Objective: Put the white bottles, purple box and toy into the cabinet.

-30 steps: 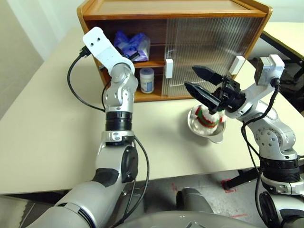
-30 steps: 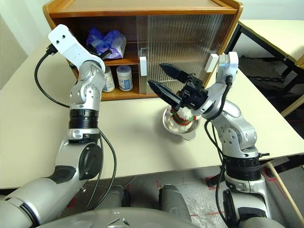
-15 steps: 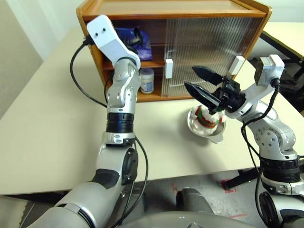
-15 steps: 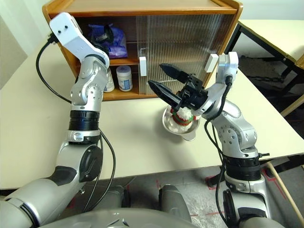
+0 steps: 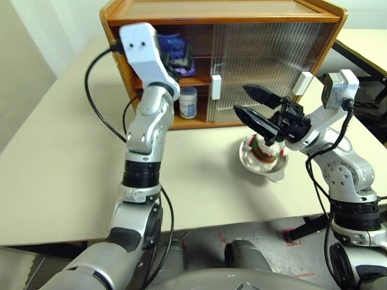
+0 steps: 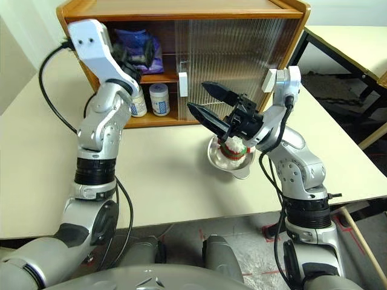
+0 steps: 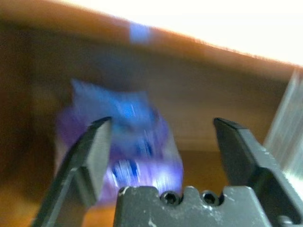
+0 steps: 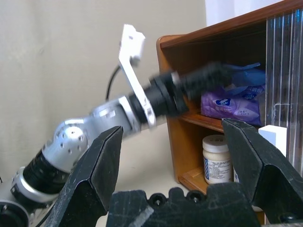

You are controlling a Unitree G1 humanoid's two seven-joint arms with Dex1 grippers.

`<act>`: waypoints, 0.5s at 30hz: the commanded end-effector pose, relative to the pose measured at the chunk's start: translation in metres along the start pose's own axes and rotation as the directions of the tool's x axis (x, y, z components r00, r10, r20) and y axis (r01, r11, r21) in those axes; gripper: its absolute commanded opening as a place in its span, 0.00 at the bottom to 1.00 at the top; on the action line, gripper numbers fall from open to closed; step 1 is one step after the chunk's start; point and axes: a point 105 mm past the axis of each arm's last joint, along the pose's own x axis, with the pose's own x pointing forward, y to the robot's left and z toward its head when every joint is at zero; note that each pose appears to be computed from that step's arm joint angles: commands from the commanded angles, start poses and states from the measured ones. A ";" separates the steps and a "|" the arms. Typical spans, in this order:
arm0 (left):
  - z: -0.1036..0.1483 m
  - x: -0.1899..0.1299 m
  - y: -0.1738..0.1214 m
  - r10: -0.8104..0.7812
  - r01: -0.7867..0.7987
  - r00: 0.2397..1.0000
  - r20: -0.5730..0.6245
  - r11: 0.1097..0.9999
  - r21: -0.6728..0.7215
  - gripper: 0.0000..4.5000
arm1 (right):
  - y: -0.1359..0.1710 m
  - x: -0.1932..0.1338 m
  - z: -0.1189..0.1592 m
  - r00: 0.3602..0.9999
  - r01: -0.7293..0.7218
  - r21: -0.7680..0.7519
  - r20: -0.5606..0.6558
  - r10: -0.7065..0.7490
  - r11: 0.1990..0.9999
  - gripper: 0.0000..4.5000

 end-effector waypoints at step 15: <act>-0.029 -0.006 0.026 0.180 -0.170 0.978 -0.110 0.981 0.091 0.01 | 0.002 0.000 0.002 1.000 -0.002 -0.022 0.002 0.002 1.000 1.00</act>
